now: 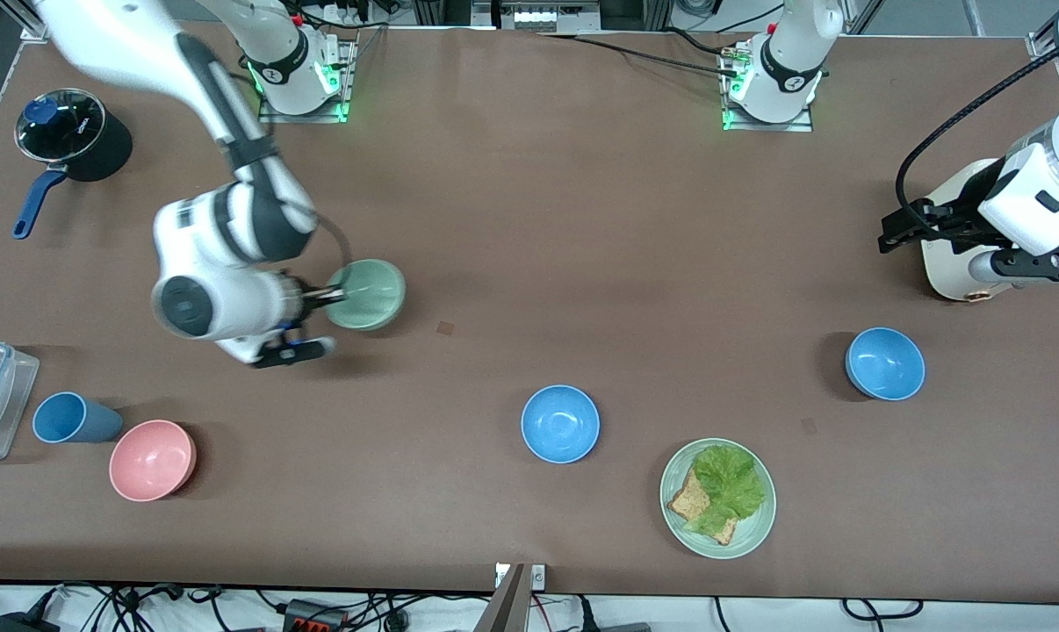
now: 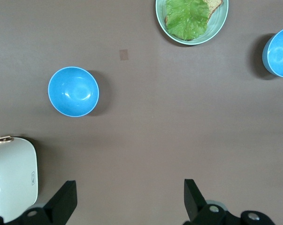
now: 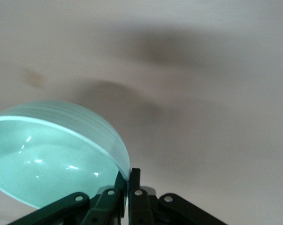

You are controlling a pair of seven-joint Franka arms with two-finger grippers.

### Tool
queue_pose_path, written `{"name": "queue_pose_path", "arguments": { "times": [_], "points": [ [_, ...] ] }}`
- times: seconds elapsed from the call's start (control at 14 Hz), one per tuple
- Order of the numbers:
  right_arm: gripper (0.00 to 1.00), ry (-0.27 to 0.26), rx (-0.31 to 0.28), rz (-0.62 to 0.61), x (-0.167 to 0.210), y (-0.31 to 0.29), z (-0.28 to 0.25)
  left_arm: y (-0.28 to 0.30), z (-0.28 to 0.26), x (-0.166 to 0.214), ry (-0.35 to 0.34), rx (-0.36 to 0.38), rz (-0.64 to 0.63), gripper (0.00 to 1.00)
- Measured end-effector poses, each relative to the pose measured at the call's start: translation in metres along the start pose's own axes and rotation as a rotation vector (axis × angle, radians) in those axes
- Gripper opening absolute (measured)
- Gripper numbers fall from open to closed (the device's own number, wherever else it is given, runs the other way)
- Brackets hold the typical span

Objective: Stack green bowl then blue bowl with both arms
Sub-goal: 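Carry the green bowl with the right gripper to the table middle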

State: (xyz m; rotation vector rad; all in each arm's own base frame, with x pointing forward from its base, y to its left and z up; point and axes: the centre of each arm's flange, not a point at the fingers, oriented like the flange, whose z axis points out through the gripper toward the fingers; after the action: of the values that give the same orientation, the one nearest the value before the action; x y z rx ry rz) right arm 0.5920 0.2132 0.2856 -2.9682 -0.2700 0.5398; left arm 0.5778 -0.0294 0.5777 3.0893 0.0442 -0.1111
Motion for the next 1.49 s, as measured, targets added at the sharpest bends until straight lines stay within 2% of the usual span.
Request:
{"name": "queue_pose_path", "arguments": {
  "times": [0.21, 0.43, 0.78, 0.93, 1.07, 1.21, 1.35, 1.49],
  "points": [
    [0.04, -0.032, -0.006, -0.023, -0.014, -0.089, 0.026, -0.003, 0.003, 0.002, -0.005, 0.000, -0.004, 1.00],
    [0.04, -0.050, -0.018, 0.029, -0.015, -0.152, 0.063, -0.007, 0.006, 0.004, -0.011, -0.001, -0.012, 1.00],
    [0.04, -0.025, 0.010, 0.080, -0.003, -0.195, 0.119, -0.019, 0.014, 0.009, -0.026, -0.003, -0.033, 1.00],
    [0.04, -0.020, 0.014, 0.078, -0.004, -0.204, 0.123, -0.023, 0.017, 0.010, -0.031, -0.005, -0.041, 1.00],
    [0.19, -0.009, 0.018, 0.101, -0.002, -0.205, 0.118, -0.030, 0.020, 0.012, -0.036, -0.017, -0.054, 1.00],
    [0.40, 0.017, 0.032, 0.136, 0.005, -0.205, 0.097, -0.034, 0.033, 0.017, -0.063, -0.019, -0.060, 1.00],
    [0.60, 0.038, 0.039, 0.155, 0.004, -0.205, 0.045, -0.038, 0.059, 0.028, -0.106, -0.022, -0.067, 1.00],
    [0.78, 0.070, 0.040, 0.192, -0.002, -0.187, -0.028, -0.048, 0.080, 0.038, -0.133, -0.026, -0.081, 1.00]
  ]
}}
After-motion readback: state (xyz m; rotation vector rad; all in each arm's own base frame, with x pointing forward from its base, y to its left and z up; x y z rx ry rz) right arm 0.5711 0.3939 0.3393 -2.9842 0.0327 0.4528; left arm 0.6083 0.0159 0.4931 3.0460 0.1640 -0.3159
